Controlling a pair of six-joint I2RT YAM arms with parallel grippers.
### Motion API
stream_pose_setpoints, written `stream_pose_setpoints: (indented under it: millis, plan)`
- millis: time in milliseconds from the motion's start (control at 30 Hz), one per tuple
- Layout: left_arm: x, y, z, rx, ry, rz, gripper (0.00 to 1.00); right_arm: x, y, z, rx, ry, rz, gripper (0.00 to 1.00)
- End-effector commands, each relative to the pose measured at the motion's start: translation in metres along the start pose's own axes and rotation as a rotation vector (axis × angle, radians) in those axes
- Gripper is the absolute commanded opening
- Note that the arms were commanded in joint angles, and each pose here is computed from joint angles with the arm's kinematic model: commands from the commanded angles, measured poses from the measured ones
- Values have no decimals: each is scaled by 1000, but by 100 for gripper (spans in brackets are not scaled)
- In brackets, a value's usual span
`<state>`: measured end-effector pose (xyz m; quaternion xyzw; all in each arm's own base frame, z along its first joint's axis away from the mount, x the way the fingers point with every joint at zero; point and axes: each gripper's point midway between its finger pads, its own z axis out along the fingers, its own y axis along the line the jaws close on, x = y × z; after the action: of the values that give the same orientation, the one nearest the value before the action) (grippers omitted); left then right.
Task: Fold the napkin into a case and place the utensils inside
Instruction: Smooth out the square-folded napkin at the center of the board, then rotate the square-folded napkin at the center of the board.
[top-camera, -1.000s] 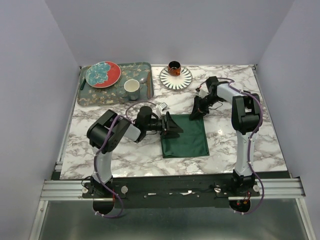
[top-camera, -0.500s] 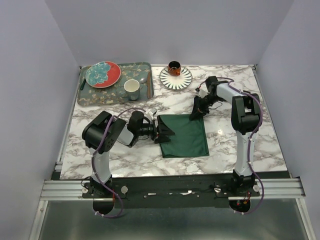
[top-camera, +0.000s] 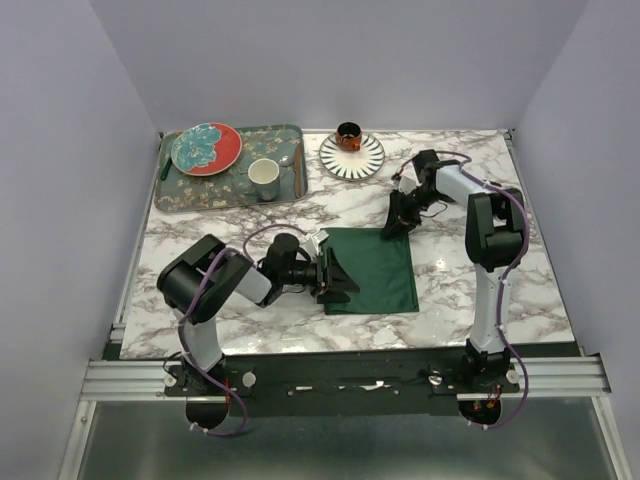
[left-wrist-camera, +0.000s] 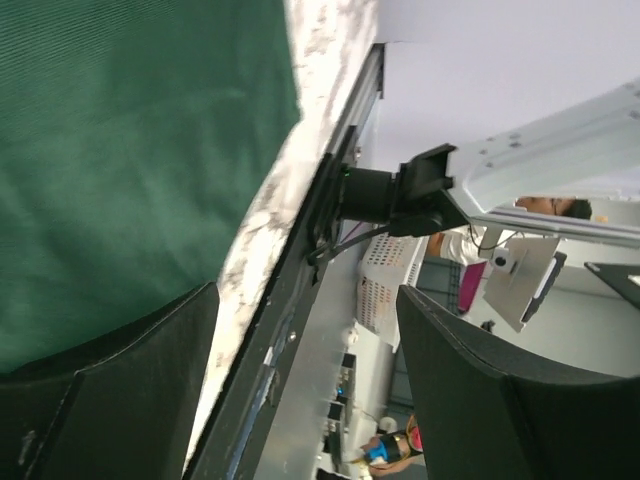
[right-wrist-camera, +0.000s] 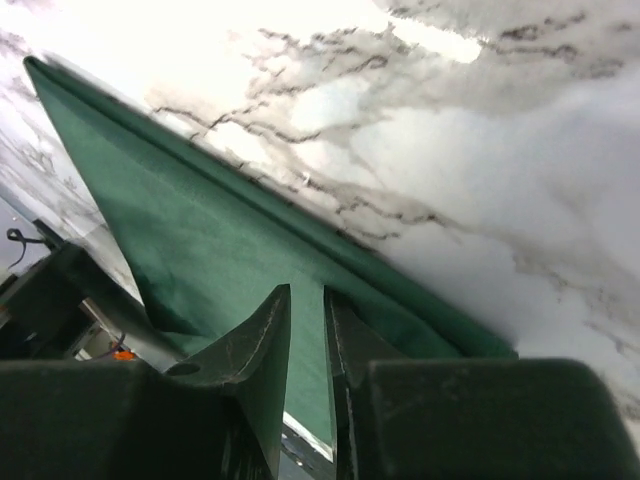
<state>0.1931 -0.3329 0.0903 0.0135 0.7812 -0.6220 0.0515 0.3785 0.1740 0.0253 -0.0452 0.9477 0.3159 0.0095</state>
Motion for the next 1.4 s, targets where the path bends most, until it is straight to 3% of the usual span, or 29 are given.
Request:
stream_pose_setpoints:
  millis: [0,267,400,433,500,533,567,600,633,667,700,733,933,1100,1267,1367]
  plan:
    - [13,29,2,-33,36,-96,80,-2,14,-26,12,-61,-62,28]
    - [19,76,7,-141,70,-196,77,3,15,-36,40,-53,-121,30]
    - [10,51,9,-100,74,-99,78,-12,22,-53,61,-100,-236,39]
    - [-4,26,11,-64,62,-12,79,-14,21,-55,76,-101,-261,41]
    - [-3,25,5,-127,114,128,79,-17,13,-58,117,-95,-325,51]
    - [-21,-6,5,-118,96,268,81,-19,11,-59,133,-98,-350,54]
    - [-12,10,-7,-206,170,393,81,-22,3,-59,165,-97,-385,60]
    - [-20,10,-12,-267,163,496,81,-24,1,-59,178,-96,-406,63]
    - [-30,-10,-17,-288,163,651,81,-28,-1,-60,188,-101,-426,64]
    - [-18,1,-33,-369,237,680,81,-31,-5,-60,208,-98,-446,66]
    - [-29,9,-42,-443,264,887,80,-32,-9,-55,211,-88,-447,66]
    - [-25,0,-47,-459,286,976,79,-34,-12,-54,217,-86,-449,66]
    - [21,6,-60,-540,517,1297,64,-32,-21,-40,210,-34,-446,57]
    - [44,21,-45,-606,608,1416,59,-13,-45,-38,288,22,-465,47]
    - [35,47,-38,-674,617,1474,53,9,-59,-41,337,67,-476,32]
    - [26,71,-43,-746,637,1517,50,24,-65,-41,353,95,-466,31]
